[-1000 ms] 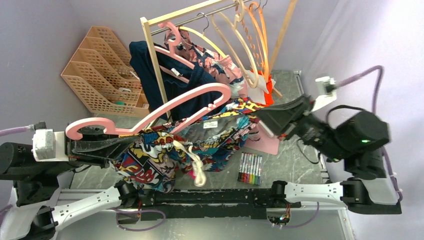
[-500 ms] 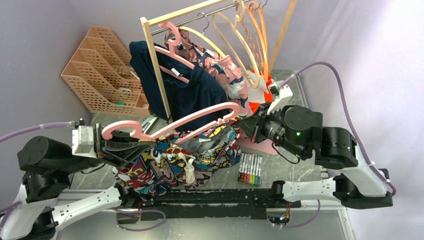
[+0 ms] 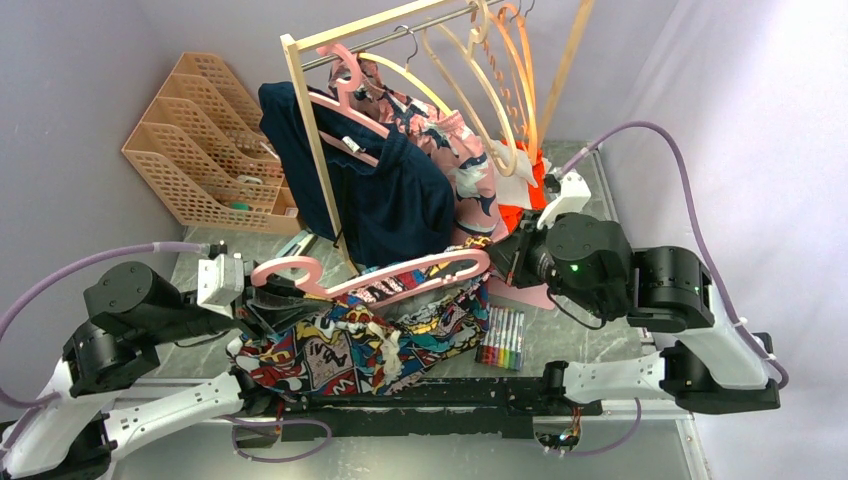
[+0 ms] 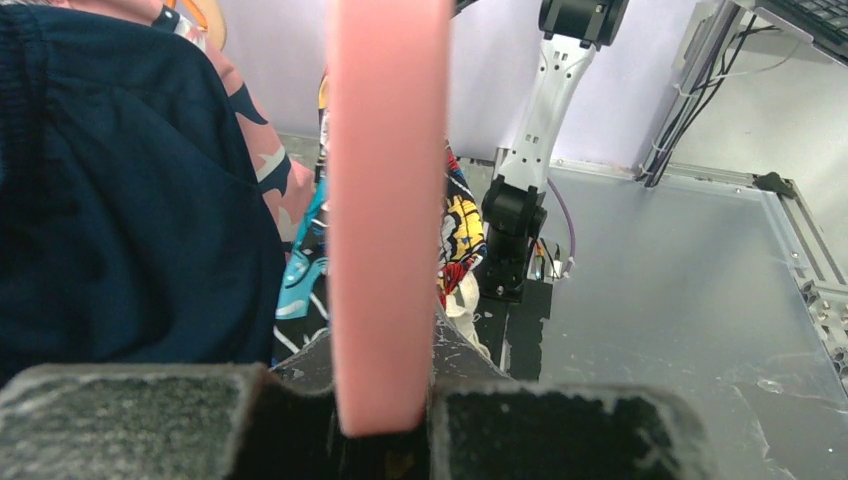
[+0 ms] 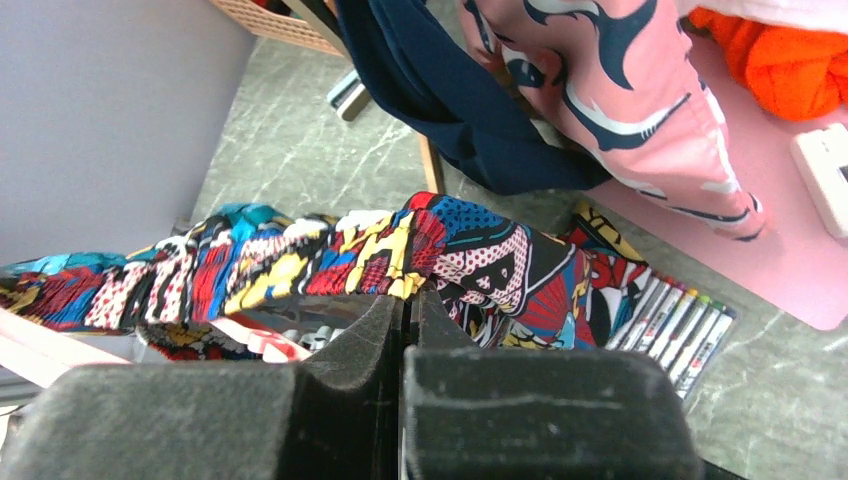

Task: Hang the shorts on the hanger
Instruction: Hang the shorts on the hanger.

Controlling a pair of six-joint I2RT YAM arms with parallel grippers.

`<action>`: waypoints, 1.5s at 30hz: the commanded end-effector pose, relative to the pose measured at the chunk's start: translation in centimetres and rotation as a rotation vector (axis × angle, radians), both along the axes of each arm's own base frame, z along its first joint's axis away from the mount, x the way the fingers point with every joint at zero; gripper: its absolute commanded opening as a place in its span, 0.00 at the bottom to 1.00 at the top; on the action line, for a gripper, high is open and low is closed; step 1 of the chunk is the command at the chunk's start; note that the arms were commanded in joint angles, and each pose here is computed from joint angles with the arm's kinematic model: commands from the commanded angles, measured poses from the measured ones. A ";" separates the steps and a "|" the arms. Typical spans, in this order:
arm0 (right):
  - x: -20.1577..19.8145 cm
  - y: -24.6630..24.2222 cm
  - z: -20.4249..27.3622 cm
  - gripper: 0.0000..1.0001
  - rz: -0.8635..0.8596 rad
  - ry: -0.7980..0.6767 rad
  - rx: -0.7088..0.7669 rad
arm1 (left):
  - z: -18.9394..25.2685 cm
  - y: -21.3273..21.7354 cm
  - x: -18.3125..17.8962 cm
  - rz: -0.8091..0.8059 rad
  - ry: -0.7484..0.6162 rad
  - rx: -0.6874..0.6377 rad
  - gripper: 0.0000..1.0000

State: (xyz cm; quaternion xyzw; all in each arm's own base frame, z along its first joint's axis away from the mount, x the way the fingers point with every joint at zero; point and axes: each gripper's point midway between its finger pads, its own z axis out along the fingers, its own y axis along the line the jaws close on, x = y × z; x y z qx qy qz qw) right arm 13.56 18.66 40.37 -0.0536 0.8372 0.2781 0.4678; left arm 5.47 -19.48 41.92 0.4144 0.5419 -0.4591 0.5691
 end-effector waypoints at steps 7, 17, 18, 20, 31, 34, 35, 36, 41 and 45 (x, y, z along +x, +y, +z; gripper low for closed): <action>0.2 -2.0 0.4 0.00 -0.098 0.030 0.024 | -3.2 0.2 0.6 0.031 0.042 0.107 0.07; 0.0 -1.6 0.2 0.00 -0.081 0.052 -0.005 | -6.9 0.4 2.6 0.132 0.081 0.222 0.07; -0.1 -1.4 0.2 0.00 -0.069 0.055 -0.008 | -7.3 0.4 2.8 0.139 0.087 0.237 0.07; -0.4 -0.7 0.1 0.00 -0.040 0.067 -0.017 | -7.9 0.1 3.0 0.139 0.098 0.258 0.07; -1.1 2.4 0.9 0.00 0.059 0.098 -0.016 | -8.6 -2.7 3.4 0.073 0.113 0.249 0.07; -0.4 1.4 1.4 0.00 -0.003 0.084 0.006 | -9.1 -3.5 3.3 0.048 0.128 0.256 0.07; -0.3 1.0 1.6 0.00 -0.024 0.081 0.024 | -9.2 -3.6 3.2 0.041 0.132 0.255 0.07; -0.1 0.6 1.8 0.00 -0.052 0.078 0.045 | -9.4 -3.8 3.2 0.033 0.137 0.252 0.07; 1.0 -1.3 2.2 0.00 -0.188 0.059 0.129 | -10.0 -4.6 2.9 0.001 0.147 0.223 0.07; 1.3 -2.4 0.5 0.00 -0.236 0.065 0.092 | -9.0 -4.1 3.2 0.035 0.115 0.173 0.07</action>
